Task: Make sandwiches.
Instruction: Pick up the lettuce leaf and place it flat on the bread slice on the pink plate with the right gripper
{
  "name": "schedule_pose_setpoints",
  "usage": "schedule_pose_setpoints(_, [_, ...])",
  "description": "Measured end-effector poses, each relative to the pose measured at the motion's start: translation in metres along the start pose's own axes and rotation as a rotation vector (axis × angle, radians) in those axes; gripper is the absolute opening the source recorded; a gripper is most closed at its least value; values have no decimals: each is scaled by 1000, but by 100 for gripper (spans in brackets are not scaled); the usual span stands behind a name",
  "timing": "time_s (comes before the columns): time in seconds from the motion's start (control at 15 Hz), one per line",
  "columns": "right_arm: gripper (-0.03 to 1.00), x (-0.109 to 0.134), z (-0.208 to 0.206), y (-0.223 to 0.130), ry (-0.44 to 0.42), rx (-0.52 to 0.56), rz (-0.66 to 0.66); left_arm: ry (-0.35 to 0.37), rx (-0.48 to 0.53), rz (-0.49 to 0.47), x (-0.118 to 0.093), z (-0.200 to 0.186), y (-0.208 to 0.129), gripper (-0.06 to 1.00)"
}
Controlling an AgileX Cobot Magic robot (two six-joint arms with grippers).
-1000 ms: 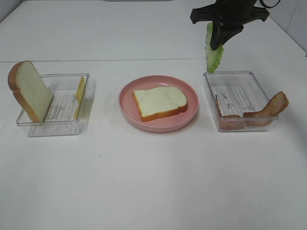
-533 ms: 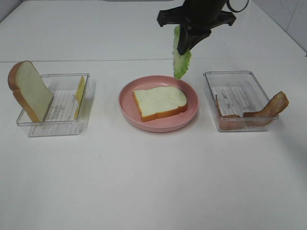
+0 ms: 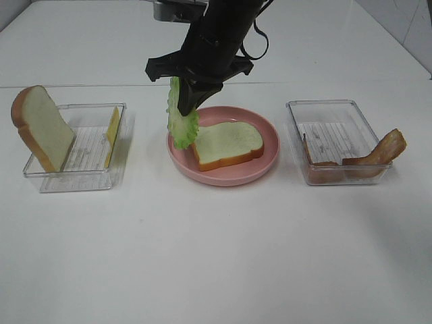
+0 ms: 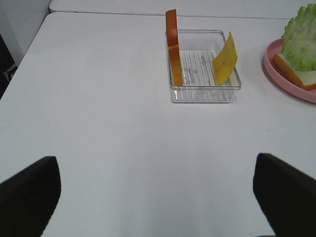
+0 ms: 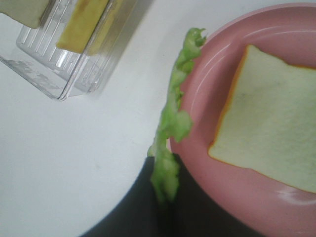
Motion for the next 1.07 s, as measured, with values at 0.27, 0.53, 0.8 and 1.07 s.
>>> schedule_pose_setpoints(0.27, [3,-17,23,-2,-85,20,-44,0,0,0,0,0,0,98])
schedule_pose_setpoints(0.53, [3,-49,32,-2,-146,38,-8,0,0,0,0,0,0,98])
schedule_pose_setpoints(0.8, [3,-76,31,-1,-215,38,30,0,0,0,0,0,0,98])
schedule_pose_setpoints(1.07, [3,-78,37,-3,-215,53,33,0,0,0,0,0,0,98])
Point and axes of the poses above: a point on each arm's last joint axis where the gripper is mounted, z pointing out along that axis toward the gripper, x along the wrist's bending axis when the last joint is at zero, y = z × x, the point moved 4 cm from there along z, pointing out along that axis toward the gripper, and after that the axes turned 8 degrees about z, right-handed, at the moved point
